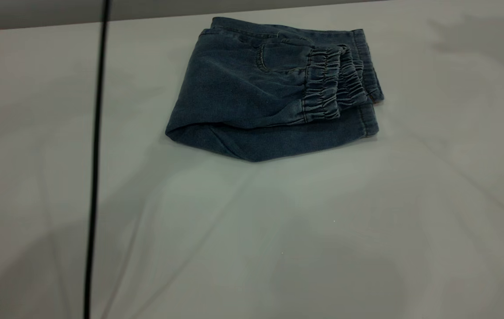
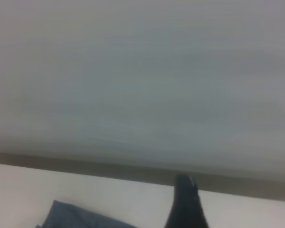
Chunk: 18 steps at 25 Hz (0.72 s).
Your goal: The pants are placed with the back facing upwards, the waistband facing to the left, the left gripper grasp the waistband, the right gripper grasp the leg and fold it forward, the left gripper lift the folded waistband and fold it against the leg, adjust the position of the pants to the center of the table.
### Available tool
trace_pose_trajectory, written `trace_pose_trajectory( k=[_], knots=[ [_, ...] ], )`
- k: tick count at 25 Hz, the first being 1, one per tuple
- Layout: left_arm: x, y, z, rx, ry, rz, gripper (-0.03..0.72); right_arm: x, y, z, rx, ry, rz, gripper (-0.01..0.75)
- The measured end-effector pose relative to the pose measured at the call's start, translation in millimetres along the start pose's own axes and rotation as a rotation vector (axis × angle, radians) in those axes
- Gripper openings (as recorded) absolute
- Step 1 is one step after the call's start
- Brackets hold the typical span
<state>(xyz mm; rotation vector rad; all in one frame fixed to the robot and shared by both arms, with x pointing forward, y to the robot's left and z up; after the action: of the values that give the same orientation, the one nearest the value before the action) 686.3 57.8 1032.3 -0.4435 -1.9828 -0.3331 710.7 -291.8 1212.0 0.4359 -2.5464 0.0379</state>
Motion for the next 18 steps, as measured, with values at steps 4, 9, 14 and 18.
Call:
trace_pose_trajectory(
  k=[4,9,14,18],
  knots=[
    [68,7,-9,-0.003,-0.131,-0.027,0.47,23,8,-6,0.002,-0.015,0.002,0.434],
    [133,8,-6,0.026,-0.246,-0.001,0.47,73,26,-14,0.006,-0.048,0.007,0.434],
    [177,15,20,0.03,-0.264,-0.034,0.47,144,53,-16,0.049,-0.108,0.017,0.434],
    [209,18,52,0.03,-0.268,-0.035,0.47,198,77,-5,0.068,-0.146,0.009,0.434]
  ],
)
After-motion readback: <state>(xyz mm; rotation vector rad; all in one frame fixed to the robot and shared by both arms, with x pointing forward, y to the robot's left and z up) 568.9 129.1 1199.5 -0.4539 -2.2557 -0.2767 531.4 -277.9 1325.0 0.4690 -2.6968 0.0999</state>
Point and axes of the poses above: a point on each arm's last joint axis where the gripper is mounted, x pointing back along that axis away from the gripper, y along the wrist's bending axis when the last joint is at zero, z = x × y, the point moved 2 cm from there along -x, pointing out along that axis toward the gripper, and after that the axes turned 8 degrees about x, right-handed, at the moved point
